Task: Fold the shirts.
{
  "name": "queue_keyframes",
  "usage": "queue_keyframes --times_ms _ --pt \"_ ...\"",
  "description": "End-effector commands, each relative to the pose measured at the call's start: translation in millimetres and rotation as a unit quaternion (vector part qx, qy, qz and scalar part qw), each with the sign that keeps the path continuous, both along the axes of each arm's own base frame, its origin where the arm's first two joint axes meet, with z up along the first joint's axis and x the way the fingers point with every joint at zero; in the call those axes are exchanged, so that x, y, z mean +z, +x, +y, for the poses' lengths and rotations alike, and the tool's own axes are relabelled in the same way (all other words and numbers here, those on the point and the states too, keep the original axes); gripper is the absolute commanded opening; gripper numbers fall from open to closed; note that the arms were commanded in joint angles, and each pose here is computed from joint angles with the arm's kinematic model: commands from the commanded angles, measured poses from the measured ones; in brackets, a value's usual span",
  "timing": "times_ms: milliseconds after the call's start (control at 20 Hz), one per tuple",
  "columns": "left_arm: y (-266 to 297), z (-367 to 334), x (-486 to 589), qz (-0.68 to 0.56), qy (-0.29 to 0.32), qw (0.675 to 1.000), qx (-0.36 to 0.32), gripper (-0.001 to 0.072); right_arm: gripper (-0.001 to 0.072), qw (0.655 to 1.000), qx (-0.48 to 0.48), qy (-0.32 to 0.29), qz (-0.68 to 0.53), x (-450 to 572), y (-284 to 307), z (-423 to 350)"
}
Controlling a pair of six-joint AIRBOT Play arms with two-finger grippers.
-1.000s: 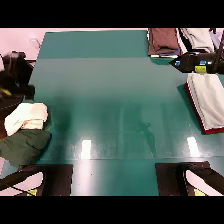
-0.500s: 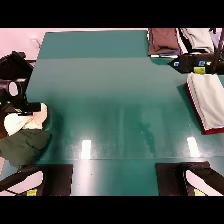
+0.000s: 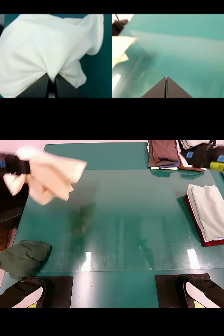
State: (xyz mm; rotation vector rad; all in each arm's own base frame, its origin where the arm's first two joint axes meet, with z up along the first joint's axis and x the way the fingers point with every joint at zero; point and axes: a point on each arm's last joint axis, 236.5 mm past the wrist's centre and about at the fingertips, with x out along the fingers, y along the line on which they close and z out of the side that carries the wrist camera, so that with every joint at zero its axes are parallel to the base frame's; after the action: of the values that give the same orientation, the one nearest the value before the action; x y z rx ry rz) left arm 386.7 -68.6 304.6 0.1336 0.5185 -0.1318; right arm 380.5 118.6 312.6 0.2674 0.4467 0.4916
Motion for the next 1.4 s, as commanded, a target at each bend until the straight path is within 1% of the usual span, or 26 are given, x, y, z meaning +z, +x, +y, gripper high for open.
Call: queue_keyframes --times_ms 0,150,250,300,350,400,500,650,750,850,950,1100,1150,1300,1350 --pt "-27.4 -97.9 68.8 -0.098 -0.024 0.985 -0.141 0.0021 0.0016 0.998 -0.009 -0.011 -0.056 46.9 -7.7 -6.4" --pt "-29.2 -176.9 22.6 -0.047 0.0 0.972 -0.231 0.0022 0.0016 0.996 -0.028 -0.017 -0.086 74.0 -11.3 -20.4" --pt "-26.2 -233.6 -26.4 -0.002 0.02 0.956 -0.293 0.0024 0.0016 0.995 -0.036 -0.02 -0.09 79.8 -13.3 -28.2" --pt "-23.5 -257.4 -45.6 0.014 0.011 0.95 -0.313 0.012 0.0016 0.995 -0.039 -0.022 -0.086 78.1 -13.5 -31.0" --pt "-16.8 -276.0 -61.6 0.027 -0.007 0.947 -0.321 0.038 0.0017 0.996 -0.039 -0.025 -0.079 74.1 -13.7 -32.8" --pt "-8.6 -283.3 -72.7 0.037 -0.017 0.947 -0.319 0.0426 0.0017 0.996 -0.038 -0.028 -0.071 70.4 -14.9 -34.0" --pt "13.1 -263.2 -89.0 0.071 -0.035 0.958 -0.275 0.0426 0.0016 0.997 -0.038 -0.031 -0.062 65.8 -16.2 -36.2" --pt "36.5 -179.1 -122.6 0.166 -0.04 0.97 -0.171 0.043 0.0017 0.997 -0.037 -0.032 -0.061 65.3 -16.7 -36.1" --pt "41.0 -121.9 -160.7 0.239 -0.052 0.965 -0.098 0.0431 0.0016 0.997 -0.037 -0.031 -0.06 65.2 -16.6 -35.8" --pt "33.5 -91.9 -207.2 0.303 -0.08 0.948 -0.059 0.043 0.0017 0.997 -0.036 -0.032 -0.059 64.2 -15.8 -35.8" --pt "11.0 -85.8 -256.5 0.371 -0.116 0.921 -0.042 0.0431 0.0017 0.997 -0.036 -0.031 -0.059 64.3 -16.1 -35.5" --pt "-33.6 -94.2 -326.9 0.45 -0.153 0.88 -0.028 0.043 0.0017 0.997 -0.035 -0.032 -0.057 63.4 -16.6 -35.2" --pt "-47.2 -101.9 -343.3 0.468 -0.178 0.865 -0.023 0.0431 0.0017 0.997 -0.034 -0.032 -0.056 62.9 -16.8 -35.1" --pt "-77.0 -126.9 -369.6 0.494 -0.239 0.834 -0.047 0.043 0.0017 0.997 -0.035 -0.032 -0.056 62.9 -16.8 -35.2" --pt "-82.7 -132.6 -374.7 0.495 -0.247 0.831 -0.055 0.043 0.0017 0.997 -0.034 -0.032 -0.056 62.9 -16.8 -35.1"
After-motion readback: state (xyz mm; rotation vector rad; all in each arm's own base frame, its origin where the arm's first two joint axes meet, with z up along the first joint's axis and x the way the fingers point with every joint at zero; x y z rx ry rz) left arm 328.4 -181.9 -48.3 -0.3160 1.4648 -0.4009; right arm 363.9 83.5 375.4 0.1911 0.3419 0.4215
